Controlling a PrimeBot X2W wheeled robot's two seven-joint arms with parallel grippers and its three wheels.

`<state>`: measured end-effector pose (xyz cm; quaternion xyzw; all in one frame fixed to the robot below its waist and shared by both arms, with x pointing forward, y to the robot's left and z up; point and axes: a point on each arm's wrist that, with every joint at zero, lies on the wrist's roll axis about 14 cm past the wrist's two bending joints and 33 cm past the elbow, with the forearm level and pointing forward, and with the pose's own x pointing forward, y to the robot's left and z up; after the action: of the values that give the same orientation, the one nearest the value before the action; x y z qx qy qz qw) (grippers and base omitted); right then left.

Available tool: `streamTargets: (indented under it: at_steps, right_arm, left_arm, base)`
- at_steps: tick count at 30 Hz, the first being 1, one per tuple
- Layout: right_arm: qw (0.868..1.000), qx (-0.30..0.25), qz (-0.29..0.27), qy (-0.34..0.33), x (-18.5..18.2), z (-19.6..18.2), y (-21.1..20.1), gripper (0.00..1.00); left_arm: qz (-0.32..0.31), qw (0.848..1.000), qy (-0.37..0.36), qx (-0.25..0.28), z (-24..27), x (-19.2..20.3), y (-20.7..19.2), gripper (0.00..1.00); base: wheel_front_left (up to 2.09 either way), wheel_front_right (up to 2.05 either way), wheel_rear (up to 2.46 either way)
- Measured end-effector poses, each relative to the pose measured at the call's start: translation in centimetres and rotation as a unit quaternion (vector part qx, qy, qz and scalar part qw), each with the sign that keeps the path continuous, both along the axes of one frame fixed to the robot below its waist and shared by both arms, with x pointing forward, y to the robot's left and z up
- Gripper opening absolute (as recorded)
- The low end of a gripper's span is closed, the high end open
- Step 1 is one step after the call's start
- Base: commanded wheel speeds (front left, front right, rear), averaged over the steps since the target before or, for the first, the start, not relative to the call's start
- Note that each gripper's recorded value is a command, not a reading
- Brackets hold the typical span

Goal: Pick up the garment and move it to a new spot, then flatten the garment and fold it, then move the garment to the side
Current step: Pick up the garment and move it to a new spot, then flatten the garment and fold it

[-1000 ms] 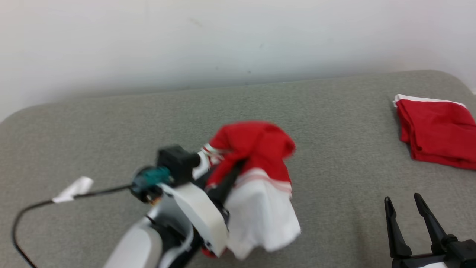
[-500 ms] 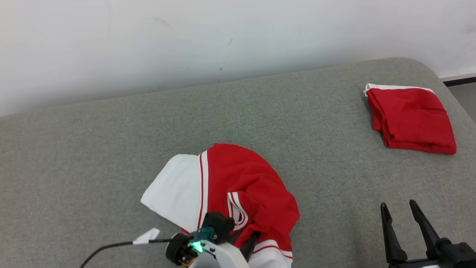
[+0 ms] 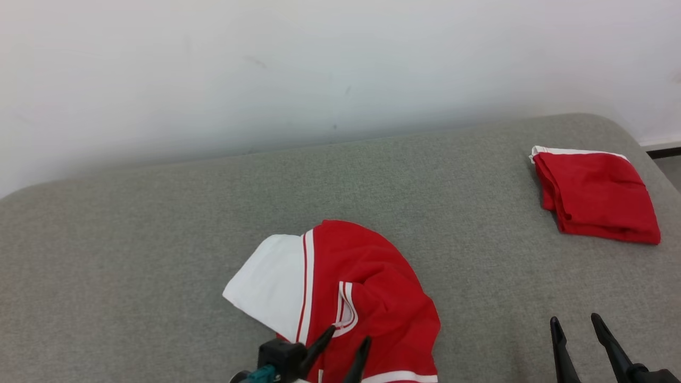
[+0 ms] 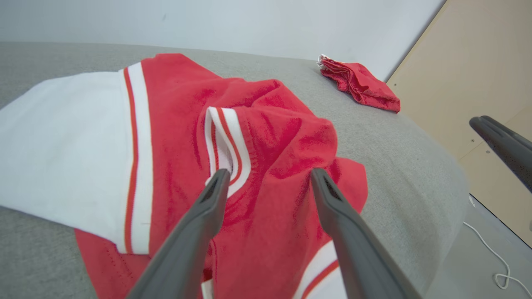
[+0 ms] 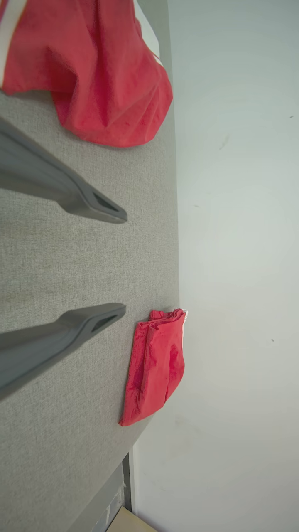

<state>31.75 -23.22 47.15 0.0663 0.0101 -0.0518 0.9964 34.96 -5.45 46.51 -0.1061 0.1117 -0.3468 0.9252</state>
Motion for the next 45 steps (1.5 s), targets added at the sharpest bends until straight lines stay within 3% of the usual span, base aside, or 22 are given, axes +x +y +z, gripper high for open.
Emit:
streamTargets:
  at_steps: [5, 13, 23, 29, 45]
  right_arm:
    - [1.000, -0.006, 0.011, -0.012, 0.2, 0.7, 0.4, 1.00]
    - [0.999, -0.015, 0.035, -0.028, 1.1, 1.7, 1.5, 1.00]
    - [0.998, -0.020, 0.057, -0.031, 1.5, 1.9, 2.8, 1.00]
    - [0.998, -0.013, 0.057, -0.026, 0.8, 1.4, 3.2, 1.00]
    - [0.998, -0.007, 0.055, -0.009, 0.5, 0.3, 3.4, 1.00]
  left_arm:
    - [0.074, 0.997, -0.031, -0.003, 1.2, 0.3, 4.5, 1.00]
    - [0.209, 0.974, -0.083, -0.001, 3.0, 0.4, 12.5, 1.00]
    - [0.290, 0.950, -0.113, 0.021, 3.7, -1.6, 17.9, 1.00]
    - [0.332, 0.935, -0.118, 0.034, 3.6, -2.6, 20.6, 1.00]
    - [0.335, 0.934, -0.115, 0.040, 3.1, -3.3, 21.8, 1.00]
  base:
    - [0.00, 0.00, 0.00]
    - [0.00, 0.00, 0.00]
    - [0.00, 0.00, 0.00]
    - [0.00, 0.00, 0.00]
    - [0.00, 0.00, 0.00]
